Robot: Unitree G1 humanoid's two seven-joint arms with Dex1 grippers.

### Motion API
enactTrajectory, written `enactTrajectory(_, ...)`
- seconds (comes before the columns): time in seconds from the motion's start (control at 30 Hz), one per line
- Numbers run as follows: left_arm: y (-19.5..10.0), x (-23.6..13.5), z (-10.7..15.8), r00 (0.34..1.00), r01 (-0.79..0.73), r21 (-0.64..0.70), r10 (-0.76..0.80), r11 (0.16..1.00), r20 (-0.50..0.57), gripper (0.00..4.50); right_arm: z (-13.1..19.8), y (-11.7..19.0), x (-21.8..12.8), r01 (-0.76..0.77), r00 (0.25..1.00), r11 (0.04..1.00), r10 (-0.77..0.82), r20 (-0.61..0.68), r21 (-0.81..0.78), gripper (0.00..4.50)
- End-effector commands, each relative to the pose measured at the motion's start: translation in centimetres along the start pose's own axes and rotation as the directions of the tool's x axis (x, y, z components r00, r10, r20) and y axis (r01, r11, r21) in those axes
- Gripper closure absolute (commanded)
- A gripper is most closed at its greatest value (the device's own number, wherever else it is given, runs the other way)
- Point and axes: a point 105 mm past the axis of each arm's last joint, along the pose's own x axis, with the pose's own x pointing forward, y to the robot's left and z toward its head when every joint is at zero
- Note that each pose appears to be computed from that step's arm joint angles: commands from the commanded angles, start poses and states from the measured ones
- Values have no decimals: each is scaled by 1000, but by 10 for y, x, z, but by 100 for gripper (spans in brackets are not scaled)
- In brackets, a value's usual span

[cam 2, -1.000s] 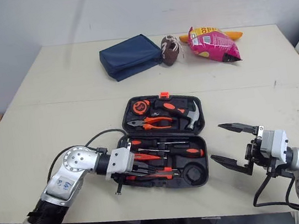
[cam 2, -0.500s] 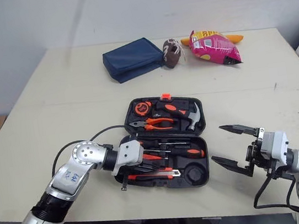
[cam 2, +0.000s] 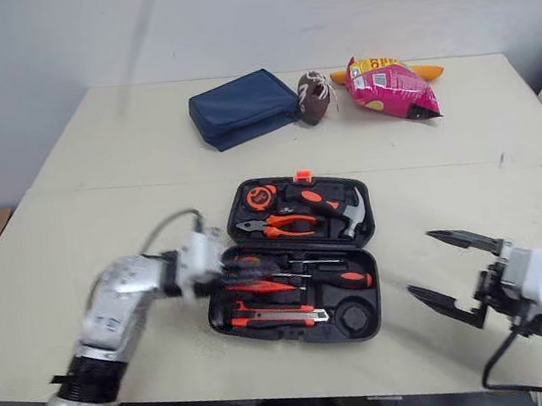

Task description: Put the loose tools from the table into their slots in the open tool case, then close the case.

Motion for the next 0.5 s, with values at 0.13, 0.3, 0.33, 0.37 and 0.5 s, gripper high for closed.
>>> enactTrajectory(0.13, 43, -99, -12, 924, -337, 50, 341, 940, -172, 177, 2, -30, -80, 338, 929, 937, -347, -127, -88, 0)
enactTrajectory(0.3, 47, -198, -42, 745, -592, 85, 585, 801, -320, 3, -24, -16, -166, 578, 749, 810, -576, -328, -101, 0)
enactTrajectory(0.33, 42, -214, -48, 707, -624, 91, 610, 776, -357, 3, -27, -10, -182, 618, 708, 780, -608, -359, -102, 0)
enactTrajectory(0.37, 38, -224, -52, 684, -639, 97, 622, 763, -381, 3, -28, -7, -191, 640, 683, 761, -626, -375, -105, 0)
enactTrajectory(0.5, 28, -252, -58, 606, -702, 127, 681, 701, -410, 3, -31, 5, -218, 712, 594, 690, -689, -415, -127, 0)
